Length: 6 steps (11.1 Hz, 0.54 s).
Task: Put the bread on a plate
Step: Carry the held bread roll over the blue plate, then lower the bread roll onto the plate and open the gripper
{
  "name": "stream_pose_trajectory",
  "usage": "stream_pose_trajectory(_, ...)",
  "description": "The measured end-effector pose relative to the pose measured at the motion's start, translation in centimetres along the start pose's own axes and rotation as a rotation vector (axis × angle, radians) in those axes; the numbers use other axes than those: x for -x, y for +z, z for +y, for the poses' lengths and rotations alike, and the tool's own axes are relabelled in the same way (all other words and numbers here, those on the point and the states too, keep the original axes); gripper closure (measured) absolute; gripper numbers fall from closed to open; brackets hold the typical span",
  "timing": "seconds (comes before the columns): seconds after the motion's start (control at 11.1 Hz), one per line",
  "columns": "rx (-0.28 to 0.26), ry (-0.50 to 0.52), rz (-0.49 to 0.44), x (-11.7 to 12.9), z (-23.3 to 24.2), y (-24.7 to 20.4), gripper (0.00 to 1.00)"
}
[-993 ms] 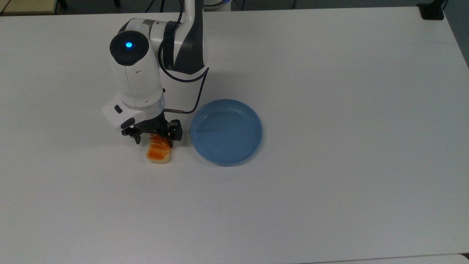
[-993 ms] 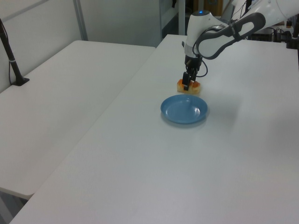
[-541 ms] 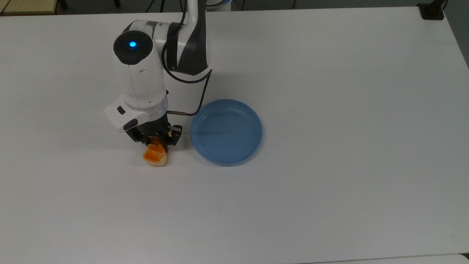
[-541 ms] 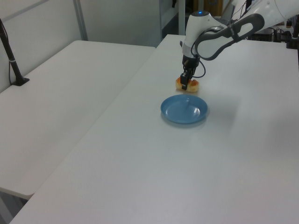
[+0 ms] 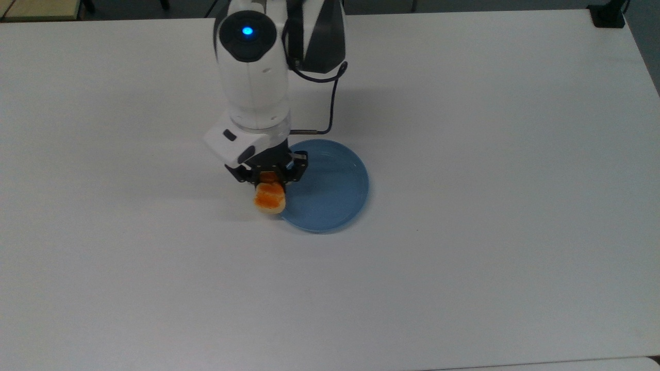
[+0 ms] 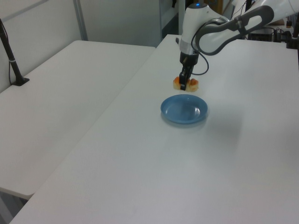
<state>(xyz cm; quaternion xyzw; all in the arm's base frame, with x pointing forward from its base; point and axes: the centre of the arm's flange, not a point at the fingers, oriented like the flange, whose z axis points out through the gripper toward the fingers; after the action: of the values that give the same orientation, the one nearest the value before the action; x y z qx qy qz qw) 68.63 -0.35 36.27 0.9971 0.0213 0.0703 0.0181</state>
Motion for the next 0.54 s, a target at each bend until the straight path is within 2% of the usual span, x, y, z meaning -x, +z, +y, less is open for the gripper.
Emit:
stream_pose_trajectory(0.27, -0.012, -0.053, -0.031, 1.0, -6.0, 1.3, 0.54)
stream_pose_trajectory(0.54, -0.012, -0.060, -0.042, 1.2, -7.3, 2.2, 0.50)
